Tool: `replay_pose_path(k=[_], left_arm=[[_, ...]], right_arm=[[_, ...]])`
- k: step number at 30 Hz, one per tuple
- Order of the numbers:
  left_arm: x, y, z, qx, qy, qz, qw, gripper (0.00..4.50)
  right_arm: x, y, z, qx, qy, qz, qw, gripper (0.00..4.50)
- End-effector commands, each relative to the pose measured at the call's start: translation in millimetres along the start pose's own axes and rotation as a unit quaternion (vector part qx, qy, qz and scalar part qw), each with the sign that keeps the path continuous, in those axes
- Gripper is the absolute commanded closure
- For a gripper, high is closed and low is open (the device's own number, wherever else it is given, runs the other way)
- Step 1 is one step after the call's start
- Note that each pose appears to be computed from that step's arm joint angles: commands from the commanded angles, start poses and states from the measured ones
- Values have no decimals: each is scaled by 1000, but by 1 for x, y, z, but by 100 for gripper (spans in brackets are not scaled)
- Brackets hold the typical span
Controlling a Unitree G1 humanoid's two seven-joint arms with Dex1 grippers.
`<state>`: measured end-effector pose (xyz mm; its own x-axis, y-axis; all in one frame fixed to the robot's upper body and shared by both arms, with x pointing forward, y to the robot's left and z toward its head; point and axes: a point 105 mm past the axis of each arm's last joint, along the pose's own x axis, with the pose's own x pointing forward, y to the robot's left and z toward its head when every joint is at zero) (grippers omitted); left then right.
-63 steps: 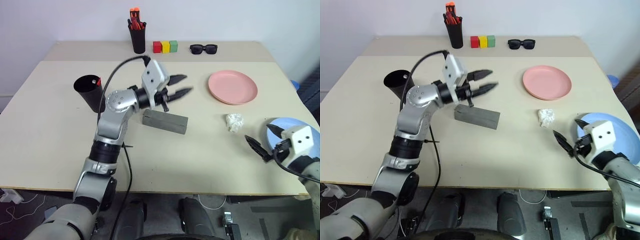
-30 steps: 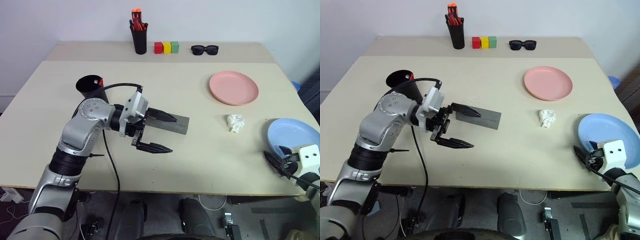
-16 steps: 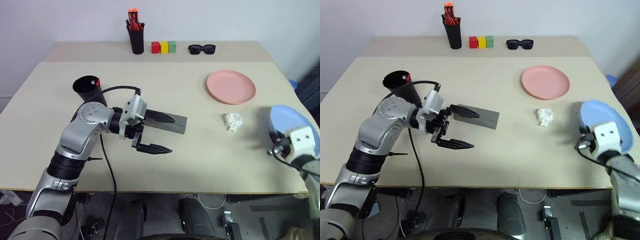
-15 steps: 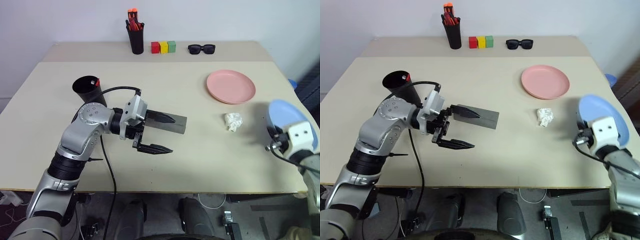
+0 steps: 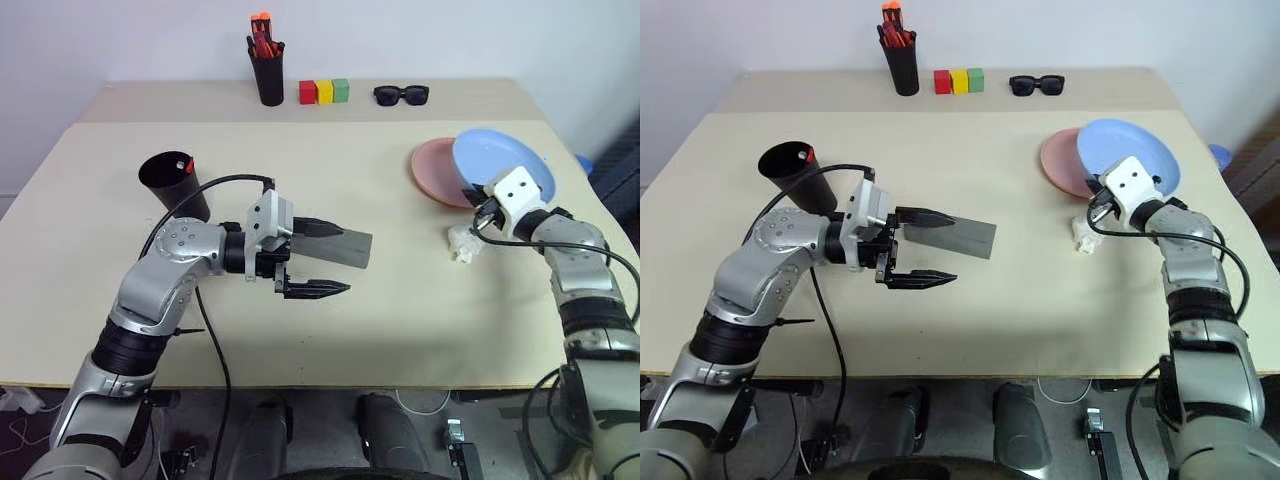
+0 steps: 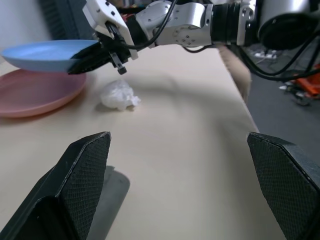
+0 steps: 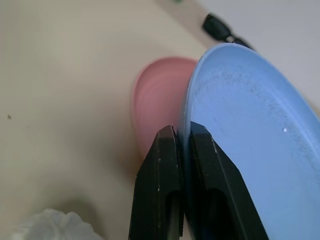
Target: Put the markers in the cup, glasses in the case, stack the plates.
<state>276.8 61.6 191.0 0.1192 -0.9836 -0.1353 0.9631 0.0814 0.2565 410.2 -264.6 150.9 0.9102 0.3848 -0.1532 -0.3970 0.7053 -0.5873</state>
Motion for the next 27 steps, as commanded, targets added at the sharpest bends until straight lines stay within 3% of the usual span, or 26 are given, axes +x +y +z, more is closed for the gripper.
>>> replay_pose_path(k=[1,4,10,14,18,23,27], left_arm=[[-7,3,12,21,-7,31,999,0],[-10,2,11,17,-3,46,999,0],[-14,3,9,11,1,69,998,0],[-10,3,6,6,-2,71,997,0],[-9,5,4,3,-6,73,997,0],[-5,7,2,-4,-16,66,998,0],[-4,8,1,-6,-18,60,998,0]], right_arm=[[9,-4,8,-16,-8,2,1000,416],[14,-4,7,-24,-2,3,1000,312],[16,-19,27,-18,-47,-42,998,2],[-1,-34,49,32,-129,-67,989,2],[-28,-36,49,65,-149,-76,984,2],[-71,-19,25,144,-99,-84,981,2],[-84,-1,11,180,-62,-74,979,2]])
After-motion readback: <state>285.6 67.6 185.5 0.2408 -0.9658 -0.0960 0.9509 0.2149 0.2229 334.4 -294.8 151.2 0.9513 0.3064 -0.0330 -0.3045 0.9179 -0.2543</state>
